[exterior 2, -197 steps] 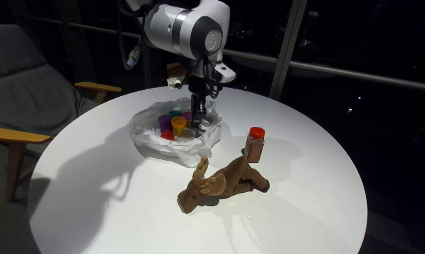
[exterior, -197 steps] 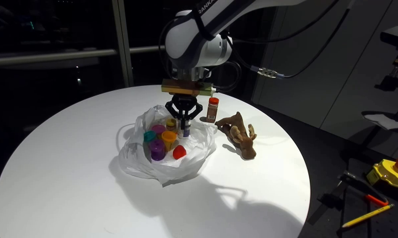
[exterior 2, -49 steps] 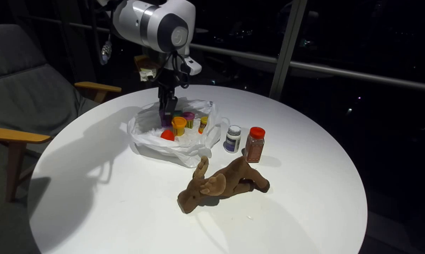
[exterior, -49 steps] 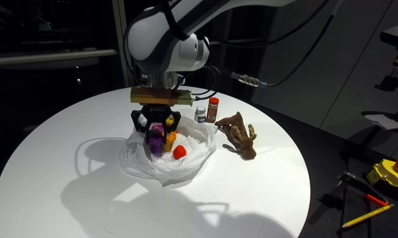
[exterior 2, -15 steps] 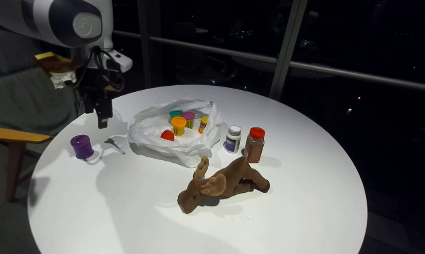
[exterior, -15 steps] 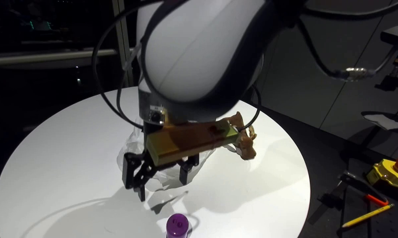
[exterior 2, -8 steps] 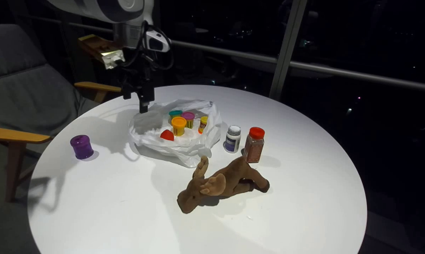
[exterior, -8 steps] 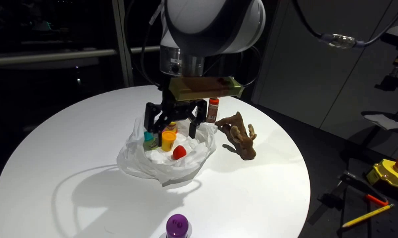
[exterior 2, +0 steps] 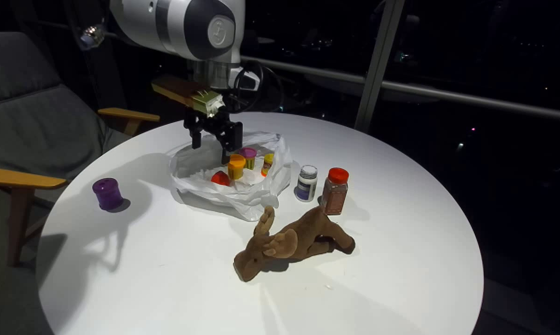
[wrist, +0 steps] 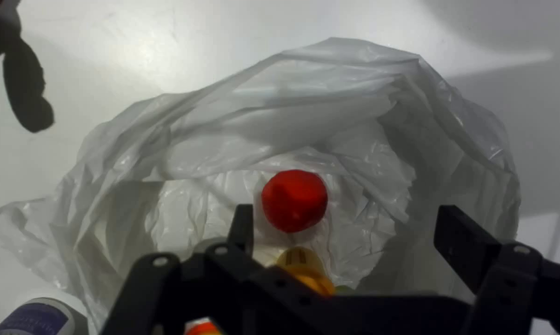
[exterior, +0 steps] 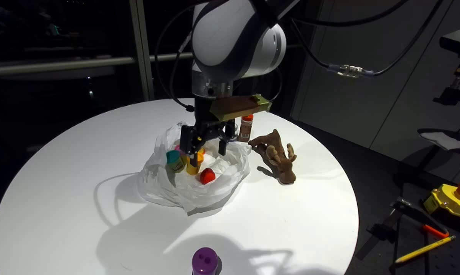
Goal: Remove all the contents from the white plastic bag and put them on the table
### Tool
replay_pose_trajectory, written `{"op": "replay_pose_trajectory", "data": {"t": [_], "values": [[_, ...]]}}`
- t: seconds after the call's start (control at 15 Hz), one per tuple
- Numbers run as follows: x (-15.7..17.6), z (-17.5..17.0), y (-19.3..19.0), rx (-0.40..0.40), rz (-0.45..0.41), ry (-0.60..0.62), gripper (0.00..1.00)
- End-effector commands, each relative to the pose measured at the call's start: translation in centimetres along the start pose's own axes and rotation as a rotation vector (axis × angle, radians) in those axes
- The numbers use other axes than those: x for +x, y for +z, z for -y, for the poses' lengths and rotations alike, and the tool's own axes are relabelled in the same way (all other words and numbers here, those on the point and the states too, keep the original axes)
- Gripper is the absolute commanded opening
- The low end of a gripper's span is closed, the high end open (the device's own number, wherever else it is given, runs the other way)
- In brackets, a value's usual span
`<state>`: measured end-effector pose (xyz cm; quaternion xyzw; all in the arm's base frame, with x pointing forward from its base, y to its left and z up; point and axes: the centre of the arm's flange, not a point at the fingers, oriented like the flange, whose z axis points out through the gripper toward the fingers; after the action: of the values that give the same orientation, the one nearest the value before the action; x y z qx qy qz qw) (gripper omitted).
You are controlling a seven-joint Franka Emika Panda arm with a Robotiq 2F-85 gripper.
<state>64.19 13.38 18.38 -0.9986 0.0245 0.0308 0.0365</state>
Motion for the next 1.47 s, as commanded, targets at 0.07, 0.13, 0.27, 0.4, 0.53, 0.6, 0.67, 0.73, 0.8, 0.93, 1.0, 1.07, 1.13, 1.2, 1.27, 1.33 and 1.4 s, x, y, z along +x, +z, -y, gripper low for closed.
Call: {"op": "replay_pose_trajectory", "data": {"t": [0.07,0.13,0.27,0.4,0.53,0.6,0.67,0.73,0.8,0.93,1.0,1.07,1.13,1.2,1.27,1.33,1.4], "values": [[4.0,0.3,0.2,0.009,-0.029,-0.076,1.00],[4.4,0.3,0.4,0.010,-0.030,-0.081,1.00],[5.1,0.2,0.8,0.016,-0.025,-0.089,1.00],[5.8,0.0,1.5,0.003,-0.022,-0.090,1.00],[6.4,-0.2,2.1,-0.014,-0.019,-0.092,1.00],[6.5,-0.3,2.4,-0.028,-0.019,-0.095,1.00],[6.8,-0.4,2.8,-0.039,-0.016,-0.099,1.00],[7.0,-0.6,3.0,-0.051,-0.016,-0.101,1.00],[7.3,-0.7,3.2,-0.059,-0.017,-0.104,1.00],[7.9,-1.0,3.5,-0.074,-0.023,-0.105,1.00],[8.1,-1.2,3.7,-0.079,-0.025,-0.107,1.00],[8.4,-1.2,3.8,-0.083,-0.028,-0.107,1.00],[8.7,-1.3,3.9,-0.082,-0.028,-0.106,0.96],[8.9,-1.4,4.0,-0.082,-0.029,-0.105,0.90],[9.1,-1.4,4.0,-0.080,-0.027,-0.106,0.71],[9.3,-1.4,4.1,-0.080,-0.027,-0.107,0.69],[9.3,-1.3,4.1,-0.078,-0.025,-0.109,0.60]]}}
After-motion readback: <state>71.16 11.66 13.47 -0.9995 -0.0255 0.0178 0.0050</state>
